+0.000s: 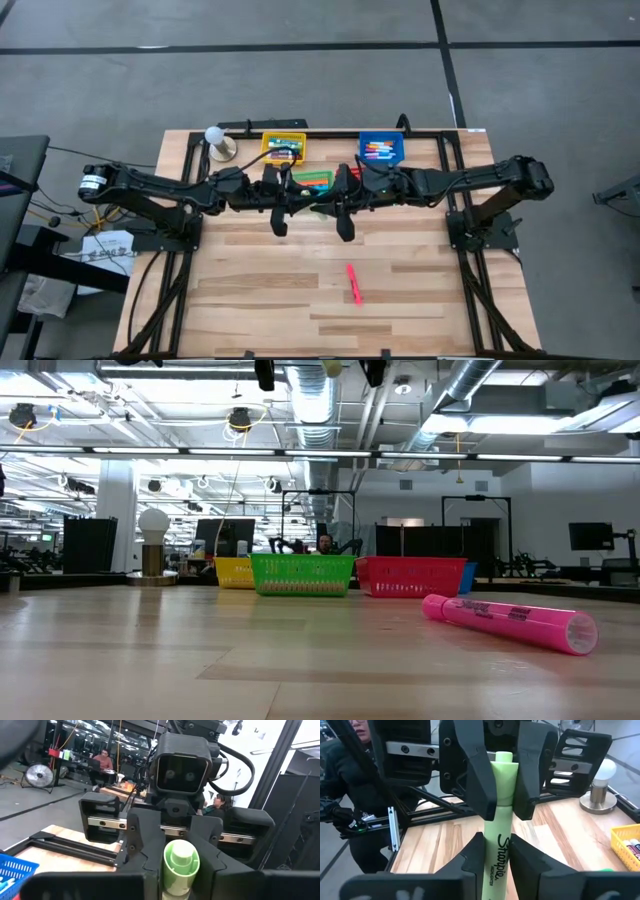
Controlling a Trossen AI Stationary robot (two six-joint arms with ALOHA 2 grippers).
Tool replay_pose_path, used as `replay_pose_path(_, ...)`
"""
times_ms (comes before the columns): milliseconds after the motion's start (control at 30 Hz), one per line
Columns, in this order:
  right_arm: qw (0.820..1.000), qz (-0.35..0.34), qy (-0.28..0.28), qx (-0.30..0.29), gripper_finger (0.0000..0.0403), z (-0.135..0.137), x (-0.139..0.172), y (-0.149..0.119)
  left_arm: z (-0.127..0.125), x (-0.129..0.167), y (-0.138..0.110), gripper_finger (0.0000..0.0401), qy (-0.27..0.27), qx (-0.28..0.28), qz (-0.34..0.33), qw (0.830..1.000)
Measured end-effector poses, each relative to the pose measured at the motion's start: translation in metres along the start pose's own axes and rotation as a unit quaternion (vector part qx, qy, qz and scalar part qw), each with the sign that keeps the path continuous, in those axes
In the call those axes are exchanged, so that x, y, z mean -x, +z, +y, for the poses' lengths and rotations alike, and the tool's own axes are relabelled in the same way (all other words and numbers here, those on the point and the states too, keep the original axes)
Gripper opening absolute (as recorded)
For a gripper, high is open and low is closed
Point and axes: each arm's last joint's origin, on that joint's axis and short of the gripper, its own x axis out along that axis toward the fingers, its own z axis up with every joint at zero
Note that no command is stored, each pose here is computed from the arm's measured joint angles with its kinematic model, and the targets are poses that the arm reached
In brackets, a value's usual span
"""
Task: Pick & Place Markers
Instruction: Put the light green highlighter pen into the green bin
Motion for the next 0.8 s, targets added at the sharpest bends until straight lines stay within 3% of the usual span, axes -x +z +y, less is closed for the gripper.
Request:
replay_pose_path(533, 1.0, 0.024, 0.002, 0.019, 0.0112, 0.0, 0.002, -0.004, 0.001, 0.0, -0.001, 0.0056, 0.005, -0.008, 0.008, 1.0)
replay_pose_path(800, 0.996, 0.084, 0.007, 0.017, 0.019, 0.0, 0.004, -0.014, 0.008, 0.0, -0.001, 0.0056, 0.018, -0.01, 0.01, 1.0)
